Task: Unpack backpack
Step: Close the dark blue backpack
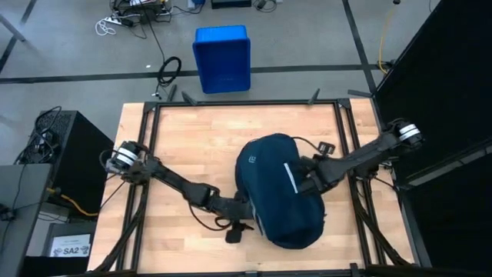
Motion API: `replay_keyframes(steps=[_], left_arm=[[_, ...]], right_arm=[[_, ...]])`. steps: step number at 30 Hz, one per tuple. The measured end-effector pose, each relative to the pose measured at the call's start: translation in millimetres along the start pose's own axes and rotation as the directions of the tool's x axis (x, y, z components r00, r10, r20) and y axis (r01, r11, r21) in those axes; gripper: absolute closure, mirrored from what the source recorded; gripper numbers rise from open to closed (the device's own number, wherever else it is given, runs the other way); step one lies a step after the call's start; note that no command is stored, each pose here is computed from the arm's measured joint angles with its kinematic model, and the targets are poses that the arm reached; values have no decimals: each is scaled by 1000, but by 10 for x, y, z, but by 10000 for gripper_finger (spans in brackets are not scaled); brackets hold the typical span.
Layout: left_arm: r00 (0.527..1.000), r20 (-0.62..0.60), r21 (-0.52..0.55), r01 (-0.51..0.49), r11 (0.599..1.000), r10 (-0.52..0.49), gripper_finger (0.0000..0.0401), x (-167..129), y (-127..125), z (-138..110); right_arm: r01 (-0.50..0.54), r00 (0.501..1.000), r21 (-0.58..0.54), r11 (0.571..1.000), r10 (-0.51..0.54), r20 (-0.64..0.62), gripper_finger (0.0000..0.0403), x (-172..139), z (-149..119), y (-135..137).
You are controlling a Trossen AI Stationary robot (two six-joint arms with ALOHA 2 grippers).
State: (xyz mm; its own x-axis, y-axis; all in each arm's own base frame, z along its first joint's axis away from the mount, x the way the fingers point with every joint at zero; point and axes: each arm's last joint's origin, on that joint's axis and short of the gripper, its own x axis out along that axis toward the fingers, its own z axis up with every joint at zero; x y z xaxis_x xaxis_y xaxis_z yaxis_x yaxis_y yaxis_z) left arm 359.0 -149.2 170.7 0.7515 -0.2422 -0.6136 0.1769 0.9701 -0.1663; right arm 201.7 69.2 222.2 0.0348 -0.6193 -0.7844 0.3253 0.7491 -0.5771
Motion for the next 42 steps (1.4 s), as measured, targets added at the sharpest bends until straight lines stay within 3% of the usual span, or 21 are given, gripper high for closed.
replay_keyframes(steps=[5, 10, 12, 15, 18, 24, 27, 32, 35, 39, 42], left_arm=[[994, -58, 4, -93, 996, 93, 250, -351, -90, 85], [978, 17, 37, -206, 978, 206, 250, -805, -241, 213], [953, 71, 58, -297, 953, 293, 250, -956, -273, 252], [881, 110, 78, -469, 880, 460, 250, -1060, -245, 249], [853, 54, 134, -521, 843, 519, 250, -1057, -135, 206], [850, -112, 101, -505, 857, 515, 274, -951, 382, 21], [861, -115, 53, -493, 869, 495, 288, -974, 615, -75], [902, 87, -51, -420, 906, 423, 298, -1099, 846, -261], [890, 274, -103, -349, 931, 364, 296, -1160, 935, -356], [879, 260, -138, -375, 917, 399, 286, -1137, 1102, -570], [885, 251, -160, -361, 919, 392, 272, -1123, 1202, -591]], right_arm=[[-98, 986, 88, 991, 84, 144, 379, -320, -267, -139], [-248, 911, 114, 962, 191, 367, 379, -577, -453, -211], [-312, 862, 118, 943, 229, 453, 380, -661, -480, -208], [-384, 777, 95, 918, 267, 570, 378, -776, -454, -170], [-437, 694, 22, 899, 321, 644, 376, -888, -373, -82], [-495, 512, -155, 855, 431, 743, 378, -1114, -181, 36], [-502, 455, -204, 840, 458, 764, 377, -1179, -140, 61], [-482, 465, -222, 848, 462, 755, 377, -1160, -117, 135], [-460, 491, -217, 861, 450, 746, 378, -1111, -73, 207], [-418, 531, -210, 884, 425, 733, 376, -1023, 15, 280], [-397, 550, -188, 898, 397, 735, 375, -958, 118, 293]])
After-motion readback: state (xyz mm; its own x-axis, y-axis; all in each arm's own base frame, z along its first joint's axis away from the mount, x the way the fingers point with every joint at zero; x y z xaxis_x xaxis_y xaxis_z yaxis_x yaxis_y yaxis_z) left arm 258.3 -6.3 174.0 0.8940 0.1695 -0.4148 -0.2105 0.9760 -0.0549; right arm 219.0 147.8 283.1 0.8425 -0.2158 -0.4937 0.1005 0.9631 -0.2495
